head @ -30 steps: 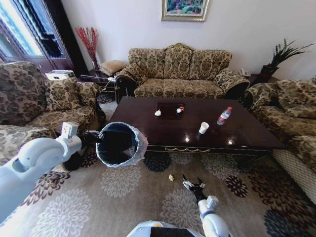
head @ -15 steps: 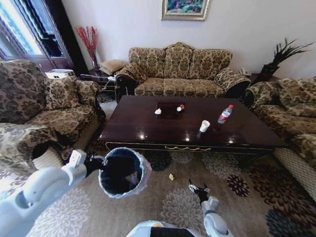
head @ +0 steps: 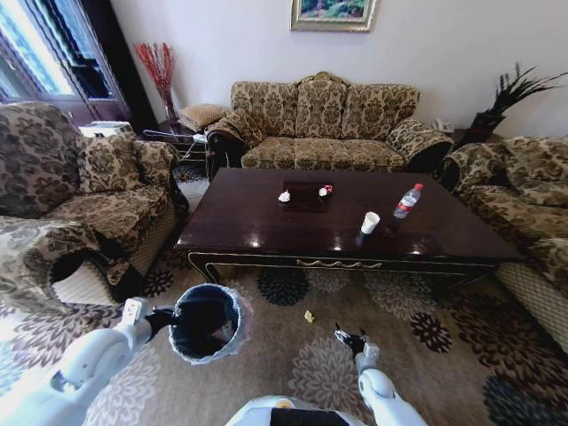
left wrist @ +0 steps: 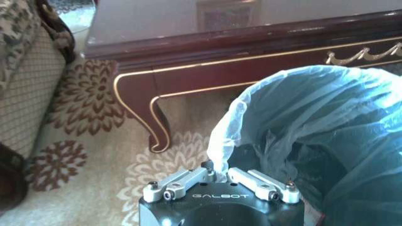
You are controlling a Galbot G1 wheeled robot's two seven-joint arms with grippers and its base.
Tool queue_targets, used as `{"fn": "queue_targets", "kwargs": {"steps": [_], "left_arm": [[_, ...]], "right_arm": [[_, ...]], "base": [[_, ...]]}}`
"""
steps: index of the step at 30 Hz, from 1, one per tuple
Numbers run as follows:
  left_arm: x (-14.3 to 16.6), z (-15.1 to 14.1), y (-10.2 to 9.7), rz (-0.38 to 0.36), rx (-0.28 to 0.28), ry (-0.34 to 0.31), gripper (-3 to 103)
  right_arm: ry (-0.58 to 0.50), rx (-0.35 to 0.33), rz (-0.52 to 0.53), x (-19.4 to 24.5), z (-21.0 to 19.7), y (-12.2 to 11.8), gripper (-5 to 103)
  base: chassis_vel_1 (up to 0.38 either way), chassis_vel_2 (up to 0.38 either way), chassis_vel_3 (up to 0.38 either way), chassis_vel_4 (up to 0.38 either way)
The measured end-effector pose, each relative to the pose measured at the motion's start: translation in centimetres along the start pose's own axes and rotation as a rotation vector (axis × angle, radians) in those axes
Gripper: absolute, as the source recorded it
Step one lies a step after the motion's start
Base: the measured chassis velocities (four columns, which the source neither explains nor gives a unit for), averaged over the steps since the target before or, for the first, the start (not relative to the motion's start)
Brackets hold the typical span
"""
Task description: Move to the front of the table and place the trash on the table into the trash bin.
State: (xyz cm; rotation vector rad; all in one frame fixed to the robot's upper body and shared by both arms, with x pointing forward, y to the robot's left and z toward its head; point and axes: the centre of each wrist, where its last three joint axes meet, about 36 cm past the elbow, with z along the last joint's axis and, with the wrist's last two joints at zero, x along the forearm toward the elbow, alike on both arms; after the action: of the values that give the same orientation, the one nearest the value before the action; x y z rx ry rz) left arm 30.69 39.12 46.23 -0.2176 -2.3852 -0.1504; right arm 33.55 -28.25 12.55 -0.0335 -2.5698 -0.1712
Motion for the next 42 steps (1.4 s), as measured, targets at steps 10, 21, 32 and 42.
{"fn": "queue_targets", "kwargs": {"steps": [10, 21, 32, 42], "left_arm": [[-2.7, 0.2, -0.6, 0.022, 0.001, 0.005, 0], [-4.5, 0.2, -1.5, 0.047, -0.011, 0.002, 0], [-4.6, 0.3, -1.3, 0.045, -0.018, 0.001, 0], [-4.6, 0.4, -1.4, 0.047, -0.021, 0.002, 0]], "right_arm": [[0.071, -0.007, -0.009, -3.7, 1.7, 2.4, 100], [0.095, 0.002, -0.024, -5.6, 2.8, 4.0, 100], [0.115, 0.034, -0.044, -6.1, 2.2, 4.5, 100], [0.112, 0.033, -0.055, -6.1, 1.9, 4.2, 100]], "base": [[0.0, 0.0, 0.0, 0.0], [0.0, 0.0, 0.0, 0.0], [0.0, 0.0, 0.0, 0.0], [0.0, 0.0, 0.0, 0.0]]}}
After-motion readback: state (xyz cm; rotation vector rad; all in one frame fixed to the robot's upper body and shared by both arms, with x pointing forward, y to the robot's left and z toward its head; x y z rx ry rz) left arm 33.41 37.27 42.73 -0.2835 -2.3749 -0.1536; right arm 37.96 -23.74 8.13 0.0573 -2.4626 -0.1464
